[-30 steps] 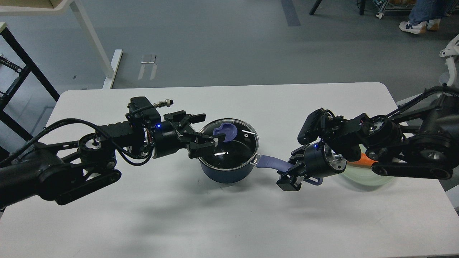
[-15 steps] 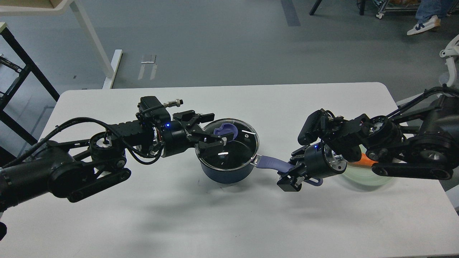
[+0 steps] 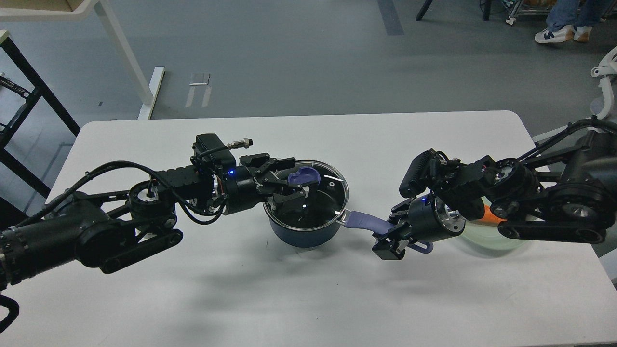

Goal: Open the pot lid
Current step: 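Close the left gripper on the lid knob and lift the lid, then carry the glass lid away from the pot and lower it onto the table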

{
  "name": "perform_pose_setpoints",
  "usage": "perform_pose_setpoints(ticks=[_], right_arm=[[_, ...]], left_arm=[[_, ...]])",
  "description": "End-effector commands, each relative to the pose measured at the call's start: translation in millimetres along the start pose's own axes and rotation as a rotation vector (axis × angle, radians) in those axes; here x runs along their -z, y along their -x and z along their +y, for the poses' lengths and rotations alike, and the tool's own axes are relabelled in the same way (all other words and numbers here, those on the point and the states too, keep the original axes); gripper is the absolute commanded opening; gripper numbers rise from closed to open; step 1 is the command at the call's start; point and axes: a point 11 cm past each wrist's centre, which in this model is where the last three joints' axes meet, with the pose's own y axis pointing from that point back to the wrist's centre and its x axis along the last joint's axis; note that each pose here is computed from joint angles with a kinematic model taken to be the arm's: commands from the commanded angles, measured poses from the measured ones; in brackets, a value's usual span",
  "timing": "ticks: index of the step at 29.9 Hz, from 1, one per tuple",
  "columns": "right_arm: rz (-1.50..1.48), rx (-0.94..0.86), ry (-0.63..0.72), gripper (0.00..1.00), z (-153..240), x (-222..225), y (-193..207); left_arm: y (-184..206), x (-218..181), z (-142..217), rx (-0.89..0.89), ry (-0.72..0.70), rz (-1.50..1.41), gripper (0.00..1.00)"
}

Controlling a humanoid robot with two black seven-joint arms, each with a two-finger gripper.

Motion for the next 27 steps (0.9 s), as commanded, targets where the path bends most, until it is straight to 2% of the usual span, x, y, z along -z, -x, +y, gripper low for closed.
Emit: perform_pose_setpoints(ticks=[1,8,21,24,27], right_arm=[[0.001,0.0,-0.001,0.11,0,0,0],[0.001,0.0,-0.001,0.11,0,0,-1],[-0.006,0.0,0.003,0.11,1,-1,1],[-0.007,0.001,0.005,0.11,1,-2,2],[-0.008,-0.001,0.005,0.11,1,-2,2]], left_arm=[[10,-3,0,0.032,0.011,-0.006,0.68],[9,-3,1,0.026,0.011,-0.017,0.51],[-11,0,-1,0.0,0.012,-0.047,0.45],[-17,6,6,-0.006,0.0,-0.054,0.45],[-28,26,27,-0.006,-0.039,-0.084,0.45]])
